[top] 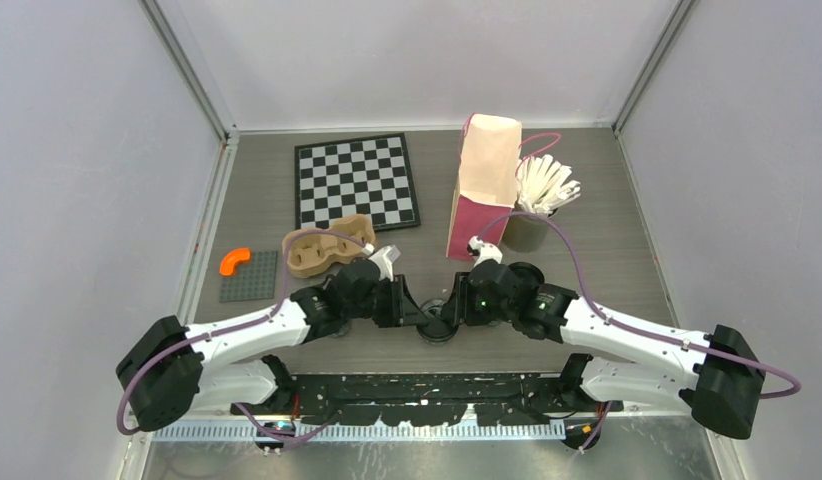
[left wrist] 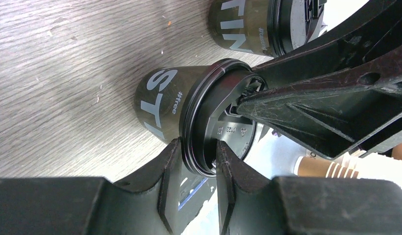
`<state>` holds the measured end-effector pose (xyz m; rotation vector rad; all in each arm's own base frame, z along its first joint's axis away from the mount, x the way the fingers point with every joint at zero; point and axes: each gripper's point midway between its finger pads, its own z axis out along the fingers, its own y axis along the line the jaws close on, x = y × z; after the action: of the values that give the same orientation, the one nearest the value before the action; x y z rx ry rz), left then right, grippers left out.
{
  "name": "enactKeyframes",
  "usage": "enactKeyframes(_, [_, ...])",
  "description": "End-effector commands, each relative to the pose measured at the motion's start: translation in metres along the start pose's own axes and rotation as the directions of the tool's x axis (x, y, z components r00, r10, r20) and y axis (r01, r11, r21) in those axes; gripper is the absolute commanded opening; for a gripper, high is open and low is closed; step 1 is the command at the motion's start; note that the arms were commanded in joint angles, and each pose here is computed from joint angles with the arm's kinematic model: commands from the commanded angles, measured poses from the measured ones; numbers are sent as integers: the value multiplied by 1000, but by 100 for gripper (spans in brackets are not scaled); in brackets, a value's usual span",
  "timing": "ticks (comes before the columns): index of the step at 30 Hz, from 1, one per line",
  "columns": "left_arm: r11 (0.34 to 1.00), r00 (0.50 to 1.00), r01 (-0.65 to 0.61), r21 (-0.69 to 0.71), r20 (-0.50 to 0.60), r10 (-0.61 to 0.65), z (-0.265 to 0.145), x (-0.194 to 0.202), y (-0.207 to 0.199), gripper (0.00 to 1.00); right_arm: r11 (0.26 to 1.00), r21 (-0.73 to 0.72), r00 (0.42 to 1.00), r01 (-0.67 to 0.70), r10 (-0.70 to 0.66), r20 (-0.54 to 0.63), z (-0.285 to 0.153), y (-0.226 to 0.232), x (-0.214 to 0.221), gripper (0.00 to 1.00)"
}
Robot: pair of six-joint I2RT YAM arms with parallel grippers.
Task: Pack the takeout coffee
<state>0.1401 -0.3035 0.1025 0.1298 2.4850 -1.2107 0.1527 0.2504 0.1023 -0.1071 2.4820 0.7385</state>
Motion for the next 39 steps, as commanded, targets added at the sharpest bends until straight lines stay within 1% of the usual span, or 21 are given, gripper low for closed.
enactKeyframes(1, [998, 998, -25, -62, -59, 22, -10, 17, 16, 32, 996, -27, 993, 82, -84, -84, 9, -7, 21, 37])
enactKeyframes(5, [997, 999, -48, -53, -1, 48, -28, 0, 4, 48, 981, -106, 979, 162, -174, -111, 8, 4, 25, 35])
enactKeyframes(7, [996, 998, -61, -61, 22, 63, -38, -9, 3, 56, 970, -142, 968, 198, -216, -125, 8, 9, 27, 35])
enactKeyframes(9, [995, 997, -66, -76, 40, 70, -47, -17, 7, 62, 961, -151, 958, 230, -251, -136, 10, 10, 27, 35])
enactKeyframes(13, [996, 997, -53, -75, 55, 57, -60, -29, 13, 66, 956, -146, 948, 256, -278, -155, 16, 10, 27, 35])
enactKeyframes(15, [997, 997, -68, -30, 44, 70, -61, -29, 8, 67, 954, -147, 945, 262, -285, -160, 18, 10, 28, 36])
enactKeyframes(18, [995, 996, -95, 36, 3, 94, -58, -24, -1, 65, 951, -152, 944, 269, -292, -154, 19, 10, 28, 35])
enactKeyframes(22, [992, 994, -95, 83, -43, 99, -49, -17, -3, 59, 947, -165, 944, 276, -299, -140, 19, 13, 26, 35])
enactKeyframes(28, [996, 994, -85, 35, -66, 87, -38, -14, 14, 51, 941, -169, 939, 291, -315, -135, 19, 11, 26, 35])
enactKeyframes(35, [998, 996, -51, 37, -78, 53, -28, -10, 24, 43, 943, -159, 941, 292, -313, -127, 19, 0, 34, 35])
enactKeyframes(37, [999, 995, -32, 15, -94, 33, -25, -5, 31, 39, 947, -151, 944, 284, -304, -127, 20, -5, 37, 35])
enactKeyframes(39, [999, 994, -6, -38, -114, 2, -25, 2, 45, 36, 952, -146, 948, 271, -290, -129, 20, -11, 43, 35])
